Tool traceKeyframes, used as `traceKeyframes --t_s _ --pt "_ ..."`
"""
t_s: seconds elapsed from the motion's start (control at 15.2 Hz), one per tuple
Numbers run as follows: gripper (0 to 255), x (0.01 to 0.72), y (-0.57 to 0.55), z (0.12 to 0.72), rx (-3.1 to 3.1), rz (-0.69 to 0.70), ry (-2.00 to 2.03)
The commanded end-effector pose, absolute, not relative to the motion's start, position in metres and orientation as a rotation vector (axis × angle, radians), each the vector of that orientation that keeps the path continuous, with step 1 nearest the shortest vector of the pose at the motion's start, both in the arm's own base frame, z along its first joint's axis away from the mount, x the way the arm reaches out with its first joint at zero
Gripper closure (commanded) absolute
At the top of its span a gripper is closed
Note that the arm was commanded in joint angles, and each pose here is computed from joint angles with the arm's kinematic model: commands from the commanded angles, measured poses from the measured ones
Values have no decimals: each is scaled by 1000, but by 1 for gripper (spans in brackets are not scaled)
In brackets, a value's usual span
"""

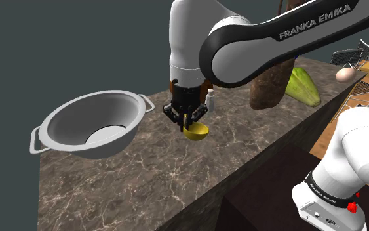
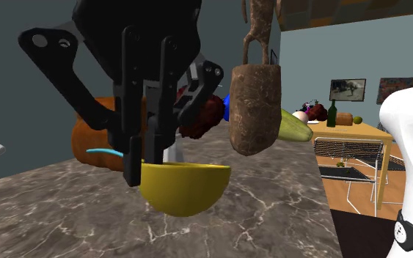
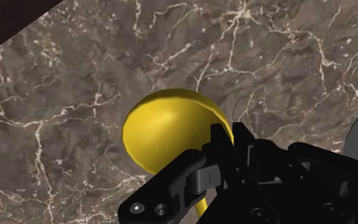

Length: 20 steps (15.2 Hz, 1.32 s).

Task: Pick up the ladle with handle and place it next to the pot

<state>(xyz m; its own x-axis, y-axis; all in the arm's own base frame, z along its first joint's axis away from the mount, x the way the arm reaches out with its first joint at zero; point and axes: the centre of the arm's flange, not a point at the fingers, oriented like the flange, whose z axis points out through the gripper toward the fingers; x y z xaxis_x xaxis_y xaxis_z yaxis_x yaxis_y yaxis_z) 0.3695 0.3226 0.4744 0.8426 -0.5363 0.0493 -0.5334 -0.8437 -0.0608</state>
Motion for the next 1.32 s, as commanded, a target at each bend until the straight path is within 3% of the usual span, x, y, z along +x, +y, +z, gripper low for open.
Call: traceKeyframes --t_s 0.0,0.46,0.92,0.99,1.25 --pt "255 370 322 464 -2972 -100 863" --pt "255 370 322 428 -2972 -100 863" --pt "255 370 322 428 -2972 -100 863" --pt "0 370 322 428 -2972 -100 863" --pt "0 370 322 428 -2972 -100 863"
